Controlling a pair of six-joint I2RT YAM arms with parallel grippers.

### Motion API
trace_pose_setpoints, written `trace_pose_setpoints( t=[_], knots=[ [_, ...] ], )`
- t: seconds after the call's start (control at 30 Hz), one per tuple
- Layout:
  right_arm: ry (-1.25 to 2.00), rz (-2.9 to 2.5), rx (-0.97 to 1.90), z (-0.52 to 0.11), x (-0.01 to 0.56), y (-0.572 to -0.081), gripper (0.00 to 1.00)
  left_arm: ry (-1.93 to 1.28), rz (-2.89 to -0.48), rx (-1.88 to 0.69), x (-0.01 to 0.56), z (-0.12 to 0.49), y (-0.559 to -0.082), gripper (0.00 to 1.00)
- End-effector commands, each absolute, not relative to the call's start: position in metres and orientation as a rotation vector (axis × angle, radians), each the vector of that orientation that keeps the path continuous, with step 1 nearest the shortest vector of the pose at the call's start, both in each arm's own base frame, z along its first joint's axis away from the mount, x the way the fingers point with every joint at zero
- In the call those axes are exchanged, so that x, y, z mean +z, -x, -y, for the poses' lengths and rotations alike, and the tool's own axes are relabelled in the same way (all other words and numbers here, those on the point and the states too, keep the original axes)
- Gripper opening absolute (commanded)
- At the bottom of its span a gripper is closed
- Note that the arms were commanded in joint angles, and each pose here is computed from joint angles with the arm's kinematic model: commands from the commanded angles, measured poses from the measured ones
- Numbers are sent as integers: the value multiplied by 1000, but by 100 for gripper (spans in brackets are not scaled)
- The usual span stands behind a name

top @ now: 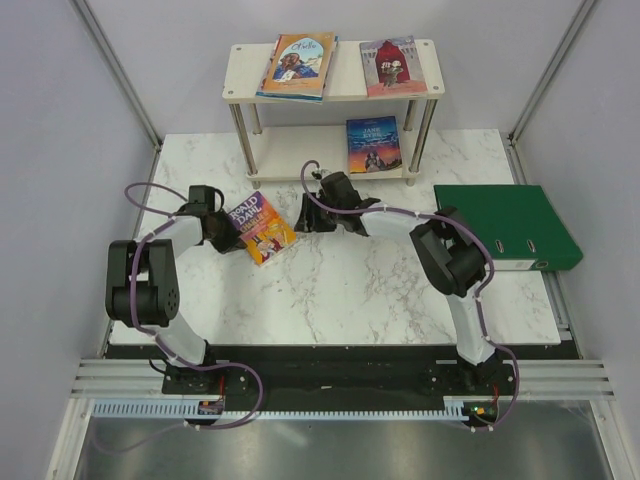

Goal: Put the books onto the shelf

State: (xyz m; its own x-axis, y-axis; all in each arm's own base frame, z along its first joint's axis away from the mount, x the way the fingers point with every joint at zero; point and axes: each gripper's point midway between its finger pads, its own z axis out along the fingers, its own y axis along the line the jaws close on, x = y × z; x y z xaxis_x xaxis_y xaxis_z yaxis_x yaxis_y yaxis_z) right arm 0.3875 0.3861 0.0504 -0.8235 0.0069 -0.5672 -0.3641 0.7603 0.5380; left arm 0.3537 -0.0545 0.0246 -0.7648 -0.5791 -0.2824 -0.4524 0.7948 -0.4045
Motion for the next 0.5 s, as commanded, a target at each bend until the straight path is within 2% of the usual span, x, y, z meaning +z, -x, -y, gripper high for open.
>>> trace_pose_setpoints(
  t=[0.0, 0.27, 0.47],
  knots=[
    [328, -2314, 942, -418, 60, -419, 56, 714, -2687, -403, 2, 55, -338, 2],
    [312, -2336, 1115, -450, 43, -421, 54, 711, -2696, -410, 0, 56, -338, 2],
    [323, -2277, 1193, -450, 65, -403, 51, 708, -2696, -433, 0, 59, -340, 2]
  ],
)
